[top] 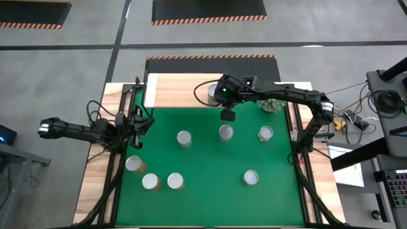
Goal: Pick and place cans onto a shelf
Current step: Put the canned oranges on the shelf, then put the bottom canned pineapple on the shelf
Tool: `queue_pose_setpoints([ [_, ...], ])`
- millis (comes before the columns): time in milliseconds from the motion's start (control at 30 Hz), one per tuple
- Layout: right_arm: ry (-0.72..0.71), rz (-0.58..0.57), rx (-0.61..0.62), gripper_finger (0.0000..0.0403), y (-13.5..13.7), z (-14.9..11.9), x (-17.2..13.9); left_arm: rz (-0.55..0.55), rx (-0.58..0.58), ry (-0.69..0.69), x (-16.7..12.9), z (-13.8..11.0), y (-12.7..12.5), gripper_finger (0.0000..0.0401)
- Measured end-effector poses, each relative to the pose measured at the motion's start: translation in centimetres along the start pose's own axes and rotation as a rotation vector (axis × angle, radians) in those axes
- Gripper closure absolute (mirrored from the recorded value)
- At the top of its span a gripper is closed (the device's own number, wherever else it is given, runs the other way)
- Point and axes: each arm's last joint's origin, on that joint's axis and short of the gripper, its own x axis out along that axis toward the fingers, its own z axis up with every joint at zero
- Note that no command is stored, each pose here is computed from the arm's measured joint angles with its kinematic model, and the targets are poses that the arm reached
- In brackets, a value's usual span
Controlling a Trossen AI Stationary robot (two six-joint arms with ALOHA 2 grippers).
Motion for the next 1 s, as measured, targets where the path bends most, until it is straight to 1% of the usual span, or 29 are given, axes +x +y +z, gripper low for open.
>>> queue_pose_setpoints([
  [733,-0.01,-0.016,-0.007,0.0394,-0.8,-0.1,0.1,0.0,0.0,0.002,0.0,0.0,0.0,0.0401],
  [867,-0.04,0.004,-0.004,0.0394,0.2,0.0,-1.4,0.0,-0.011,0.002,0.0,0.0,0.0,0.0401],
  [1000,-0.116,0.046,-0.02,0.0394,2.9,-0.1,-4.0,-0.001,-0.035,0.001,0.0,0.0,0.0,0.0401],
])
